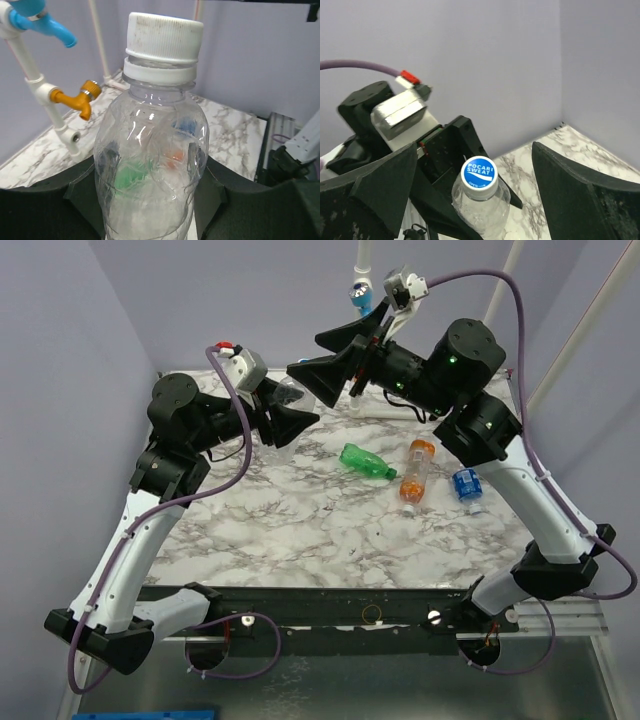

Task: Unscrew the bottle caps
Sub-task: Unscrew the bottle cap from the plastic bottle.

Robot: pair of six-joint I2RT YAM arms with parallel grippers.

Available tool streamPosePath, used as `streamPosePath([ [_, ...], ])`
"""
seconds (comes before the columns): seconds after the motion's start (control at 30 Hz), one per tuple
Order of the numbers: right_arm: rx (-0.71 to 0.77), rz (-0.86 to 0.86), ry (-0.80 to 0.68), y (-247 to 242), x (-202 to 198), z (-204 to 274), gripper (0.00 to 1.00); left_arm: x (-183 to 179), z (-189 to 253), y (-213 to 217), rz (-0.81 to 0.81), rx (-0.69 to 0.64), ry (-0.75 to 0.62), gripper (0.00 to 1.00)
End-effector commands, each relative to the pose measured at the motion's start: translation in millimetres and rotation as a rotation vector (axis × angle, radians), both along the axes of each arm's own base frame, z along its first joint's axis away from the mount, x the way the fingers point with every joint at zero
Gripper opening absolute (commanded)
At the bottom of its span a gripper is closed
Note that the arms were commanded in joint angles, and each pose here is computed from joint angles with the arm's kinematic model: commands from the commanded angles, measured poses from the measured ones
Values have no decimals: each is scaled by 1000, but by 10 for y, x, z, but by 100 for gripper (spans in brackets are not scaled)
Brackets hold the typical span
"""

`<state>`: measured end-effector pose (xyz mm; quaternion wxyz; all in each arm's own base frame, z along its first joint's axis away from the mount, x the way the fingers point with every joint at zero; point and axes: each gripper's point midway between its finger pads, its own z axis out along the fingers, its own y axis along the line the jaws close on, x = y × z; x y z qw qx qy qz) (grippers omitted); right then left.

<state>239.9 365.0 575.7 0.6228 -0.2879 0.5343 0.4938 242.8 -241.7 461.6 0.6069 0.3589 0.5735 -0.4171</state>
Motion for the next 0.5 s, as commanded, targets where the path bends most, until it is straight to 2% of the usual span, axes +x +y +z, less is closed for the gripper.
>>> streamPosePath([
  [0.0,-73,-170,88,-39,356,-287,95,243,-36,140,160,41,-69,3],
  [0.13,-84,-184,103,-14,411,-352,87,230,-46,105,146,38,-57,2],
  [0.23,-72,-176,105,12,413,-358,78,204,-31,90,133,32,-51,2],
  [0.37,-48,-145,101,45,376,-326,62,181,-24,75,124,27,-45,2],
  [0.47,-42,-108,103,91,331,-328,44,168,-13,73,120,21,-40,2],
])
